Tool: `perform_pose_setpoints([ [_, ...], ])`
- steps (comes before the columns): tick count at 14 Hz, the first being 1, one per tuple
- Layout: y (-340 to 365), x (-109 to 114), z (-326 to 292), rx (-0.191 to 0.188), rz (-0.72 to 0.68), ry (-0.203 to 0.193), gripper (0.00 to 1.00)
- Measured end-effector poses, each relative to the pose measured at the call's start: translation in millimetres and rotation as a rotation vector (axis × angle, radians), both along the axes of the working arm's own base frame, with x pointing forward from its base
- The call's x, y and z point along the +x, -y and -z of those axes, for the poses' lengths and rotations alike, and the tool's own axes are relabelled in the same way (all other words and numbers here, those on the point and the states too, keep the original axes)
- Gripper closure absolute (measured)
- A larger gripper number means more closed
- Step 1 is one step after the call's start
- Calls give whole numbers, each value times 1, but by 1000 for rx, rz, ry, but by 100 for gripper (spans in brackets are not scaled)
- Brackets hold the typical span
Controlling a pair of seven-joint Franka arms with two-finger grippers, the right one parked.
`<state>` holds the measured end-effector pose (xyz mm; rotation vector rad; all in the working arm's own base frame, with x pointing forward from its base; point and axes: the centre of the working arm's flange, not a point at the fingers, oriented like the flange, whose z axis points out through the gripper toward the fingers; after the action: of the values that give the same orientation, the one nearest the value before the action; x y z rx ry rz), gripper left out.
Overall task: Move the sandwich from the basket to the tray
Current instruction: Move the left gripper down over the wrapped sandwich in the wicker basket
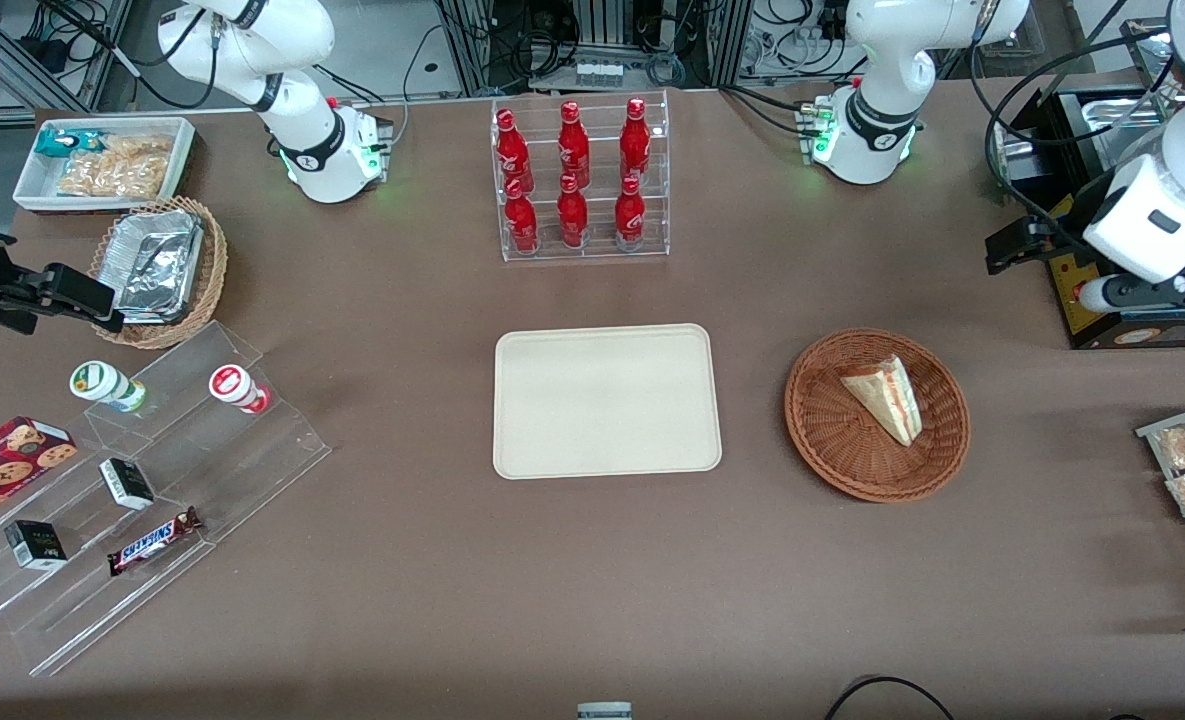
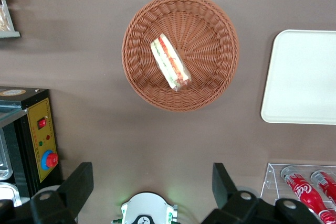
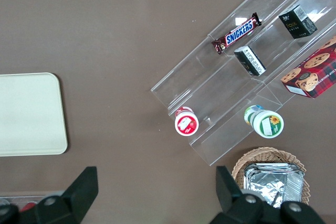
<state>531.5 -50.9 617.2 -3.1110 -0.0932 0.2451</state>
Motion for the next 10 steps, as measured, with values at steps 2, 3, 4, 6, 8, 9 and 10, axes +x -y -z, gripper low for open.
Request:
perform_pose_setpoints([
  [2, 0, 1, 0, -4, 21, 0, 0],
  [3, 1, 2, 4, -8, 37, -5, 0],
  [4, 1, 5, 10, -9, 47, -17, 0],
  [6, 1, 15, 35, -12, 56, -66, 0],
  [8, 2, 29, 72, -15, 60, -121, 0],
  [9, 3, 36, 92, -17, 62, -135, 0],
  [10, 4, 43, 112, -19, 63, -139, 0],
])
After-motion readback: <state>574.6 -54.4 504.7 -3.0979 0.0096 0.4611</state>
